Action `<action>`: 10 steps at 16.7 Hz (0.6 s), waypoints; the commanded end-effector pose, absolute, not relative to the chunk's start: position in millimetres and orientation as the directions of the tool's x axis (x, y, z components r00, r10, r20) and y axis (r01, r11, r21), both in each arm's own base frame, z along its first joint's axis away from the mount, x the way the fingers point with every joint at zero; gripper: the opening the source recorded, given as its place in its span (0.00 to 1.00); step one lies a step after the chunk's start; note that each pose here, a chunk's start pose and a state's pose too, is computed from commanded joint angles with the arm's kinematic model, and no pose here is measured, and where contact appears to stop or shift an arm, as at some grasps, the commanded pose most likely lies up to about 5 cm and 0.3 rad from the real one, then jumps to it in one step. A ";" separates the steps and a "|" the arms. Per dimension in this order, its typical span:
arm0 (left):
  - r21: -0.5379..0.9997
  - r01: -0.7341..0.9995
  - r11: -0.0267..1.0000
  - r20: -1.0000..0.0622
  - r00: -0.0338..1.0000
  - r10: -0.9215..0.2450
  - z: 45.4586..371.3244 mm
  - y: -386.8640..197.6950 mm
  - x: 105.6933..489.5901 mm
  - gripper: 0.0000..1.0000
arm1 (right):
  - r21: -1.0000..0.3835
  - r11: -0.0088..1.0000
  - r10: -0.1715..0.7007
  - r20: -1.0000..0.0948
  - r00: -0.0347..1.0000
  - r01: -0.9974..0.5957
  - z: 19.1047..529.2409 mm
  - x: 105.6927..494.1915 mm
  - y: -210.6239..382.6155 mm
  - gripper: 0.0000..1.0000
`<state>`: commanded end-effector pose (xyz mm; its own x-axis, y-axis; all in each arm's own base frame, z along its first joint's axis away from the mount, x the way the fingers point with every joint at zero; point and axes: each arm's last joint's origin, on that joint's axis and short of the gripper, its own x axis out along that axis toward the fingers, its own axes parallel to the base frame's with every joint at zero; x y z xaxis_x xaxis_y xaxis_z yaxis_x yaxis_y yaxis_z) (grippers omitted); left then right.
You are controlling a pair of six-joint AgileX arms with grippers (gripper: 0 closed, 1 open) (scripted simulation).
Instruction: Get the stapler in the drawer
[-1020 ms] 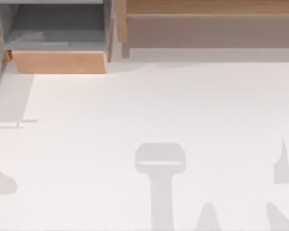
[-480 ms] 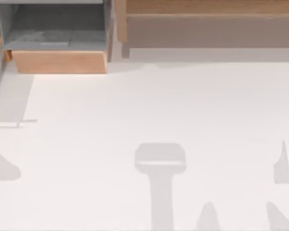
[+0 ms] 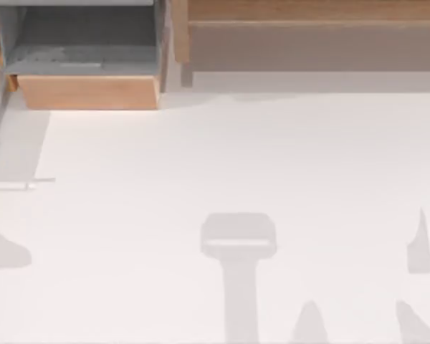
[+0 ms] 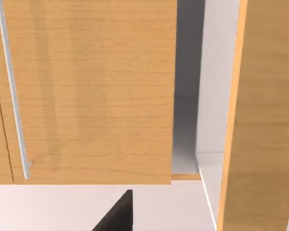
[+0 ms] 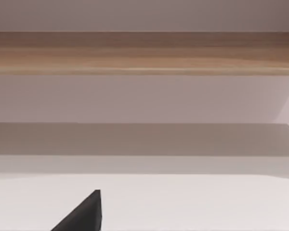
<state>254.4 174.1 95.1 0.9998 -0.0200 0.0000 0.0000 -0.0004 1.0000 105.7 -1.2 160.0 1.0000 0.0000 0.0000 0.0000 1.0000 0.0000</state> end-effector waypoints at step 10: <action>1.000 0.000 0.000 0.000 1.000 -0.020 95.1 174.1 254.4 0.00 | 0.000 1.000 0.000 0.000 1.000 0.000 160.0 105.7 -1.2 1.00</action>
<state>254.4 174.1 95.1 0.9998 -0.0200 0.0000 0.0000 -0.0004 1.0000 105.7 -1.2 160.0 1.0000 0.0000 0.0000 0.0000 1.0000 0.0000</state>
